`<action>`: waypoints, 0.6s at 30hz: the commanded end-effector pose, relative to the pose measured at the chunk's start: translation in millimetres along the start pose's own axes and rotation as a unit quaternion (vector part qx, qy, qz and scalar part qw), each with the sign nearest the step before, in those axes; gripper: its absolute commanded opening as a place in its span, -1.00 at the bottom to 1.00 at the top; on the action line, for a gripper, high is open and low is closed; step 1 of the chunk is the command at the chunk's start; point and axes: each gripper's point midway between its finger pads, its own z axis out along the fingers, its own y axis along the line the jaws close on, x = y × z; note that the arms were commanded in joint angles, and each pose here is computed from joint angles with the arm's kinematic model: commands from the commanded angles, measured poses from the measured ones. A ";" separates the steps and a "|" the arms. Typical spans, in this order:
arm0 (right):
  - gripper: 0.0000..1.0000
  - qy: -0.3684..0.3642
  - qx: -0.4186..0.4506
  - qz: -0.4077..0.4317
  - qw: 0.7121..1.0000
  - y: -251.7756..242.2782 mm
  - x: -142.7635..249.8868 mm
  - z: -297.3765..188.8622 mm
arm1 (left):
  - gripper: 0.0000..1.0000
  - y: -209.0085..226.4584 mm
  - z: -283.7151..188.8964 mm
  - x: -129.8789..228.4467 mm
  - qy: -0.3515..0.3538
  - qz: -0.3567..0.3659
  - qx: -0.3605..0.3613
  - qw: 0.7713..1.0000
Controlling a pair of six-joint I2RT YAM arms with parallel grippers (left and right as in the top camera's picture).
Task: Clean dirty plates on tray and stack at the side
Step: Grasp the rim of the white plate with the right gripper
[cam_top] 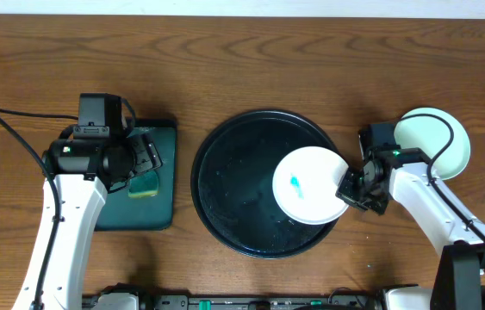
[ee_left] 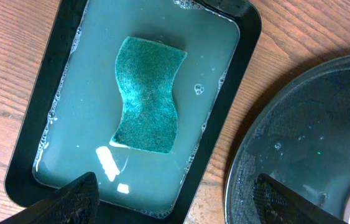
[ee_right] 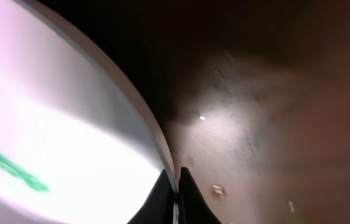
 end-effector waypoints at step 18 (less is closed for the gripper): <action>-0.97 -0.051 -0.131 -0.131 0.981 89.1 -9.3 13.4 | 0.43 25.0 28.9 -8.3 0.014 0.013 -0.086 0.996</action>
